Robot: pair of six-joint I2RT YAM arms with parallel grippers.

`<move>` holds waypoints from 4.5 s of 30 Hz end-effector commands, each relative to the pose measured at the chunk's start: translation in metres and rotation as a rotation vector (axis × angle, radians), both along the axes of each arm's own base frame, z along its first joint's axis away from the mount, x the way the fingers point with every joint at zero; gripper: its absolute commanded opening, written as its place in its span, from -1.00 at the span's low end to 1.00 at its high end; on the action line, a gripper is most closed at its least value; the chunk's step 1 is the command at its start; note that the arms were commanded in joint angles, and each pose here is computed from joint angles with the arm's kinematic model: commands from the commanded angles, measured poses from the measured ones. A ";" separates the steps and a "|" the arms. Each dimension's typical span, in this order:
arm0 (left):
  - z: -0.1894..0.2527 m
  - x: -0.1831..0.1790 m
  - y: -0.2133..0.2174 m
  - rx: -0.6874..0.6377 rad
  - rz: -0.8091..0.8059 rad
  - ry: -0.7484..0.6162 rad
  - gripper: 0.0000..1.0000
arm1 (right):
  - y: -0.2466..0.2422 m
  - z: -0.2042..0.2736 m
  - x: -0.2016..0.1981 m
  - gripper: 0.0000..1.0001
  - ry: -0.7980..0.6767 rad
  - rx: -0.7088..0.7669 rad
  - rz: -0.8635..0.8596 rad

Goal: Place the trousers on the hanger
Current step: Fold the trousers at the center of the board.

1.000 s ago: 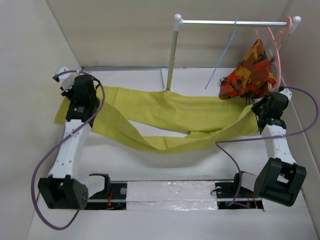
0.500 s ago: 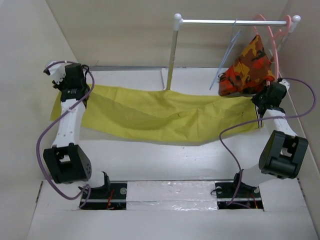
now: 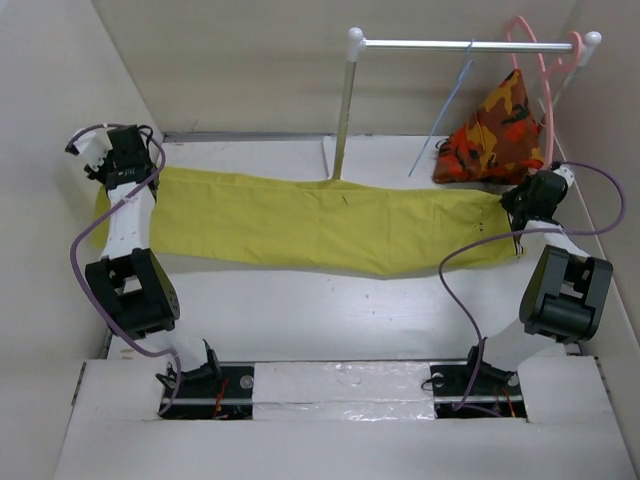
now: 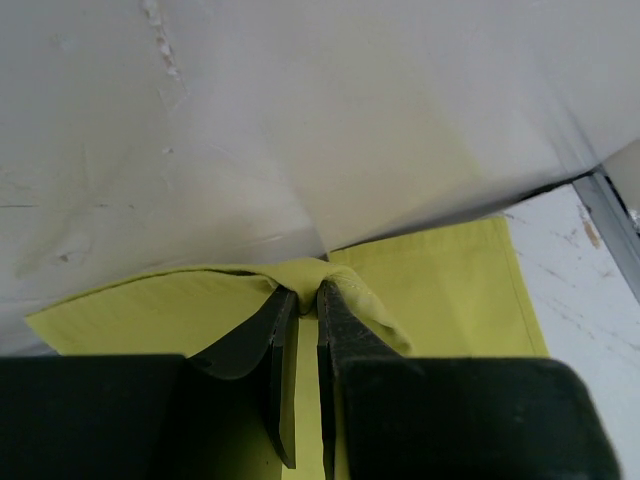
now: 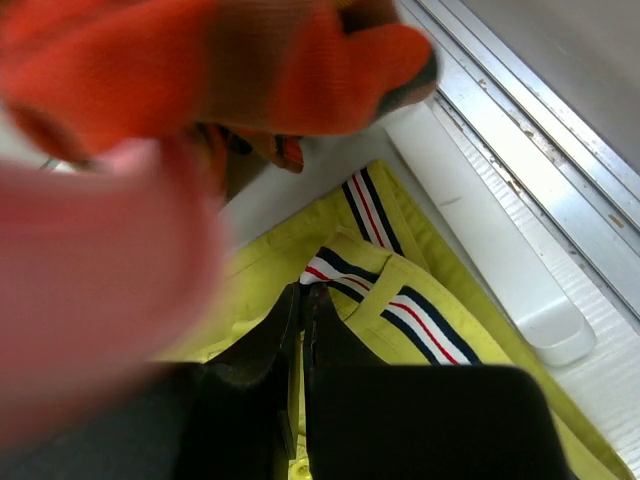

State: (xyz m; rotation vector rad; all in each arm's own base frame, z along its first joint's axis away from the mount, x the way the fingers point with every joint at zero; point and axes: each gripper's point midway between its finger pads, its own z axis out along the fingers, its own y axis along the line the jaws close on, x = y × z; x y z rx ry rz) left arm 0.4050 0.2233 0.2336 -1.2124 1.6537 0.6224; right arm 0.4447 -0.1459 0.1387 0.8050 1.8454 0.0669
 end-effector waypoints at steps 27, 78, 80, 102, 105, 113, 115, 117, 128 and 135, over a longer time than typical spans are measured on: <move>-0.031 0.118 -0.005 -0.005 -0.225 -0.149 -1.00 | 0.001 0.008 0.054 -0.86 -0.115 0.007 0.105; -0.024 0.188 -0.017 0.008 -0.292 -0.066 0.15 | -0.015 -0.003 0.046 0.32 -0.095 0.007 0.099; -0.012 0.167 -0.026 0.015 -0.293 -0.087 0.15 | -0.009 0.003 0.037 0.46 -0.085 0.004 0.120; -0.189 0.055 -0.078 -0.427 -0.323 0.206 -0.07 | 0.076 -0.066 -0.063 0.11 -0.035 0.112 0.263; -0.199 0.056 -0.077 -0.433 -0.315 0.217 -0.06 | 0.067 -0.079 -0.079 0.24 -0.018 0.140 0.208; -0.216 0.054 -0.069 -0.405 -0.290 0.265 -0.14 | 0.043 -0.074 -0.104 0.21 0.021 0.112 0.074; -0.215 0.051 -0.068 -0.400 -0.277 0.262 -0.18 | 0.038 -0.075 -0.111 0.19 0.030 0.119 0.052; -0.210 0.053 -0.067 -0.390 -0.283 0.242 -0.23 | 0.038 -0.074 -0.117 0.16 0.035 0.124 0.049; -0.217 0.053 -0.069 -0.403 -0.286 0.258 -0.21 | 0.047 -0.079 -0.135 0.21 0.045 0.116 0.073; -0.198 0.057 -0.070 -0.382 -0.307 0.186 -0.23 | 0.058 -0.118 -0.116 0.31 0.038 0.312 0.132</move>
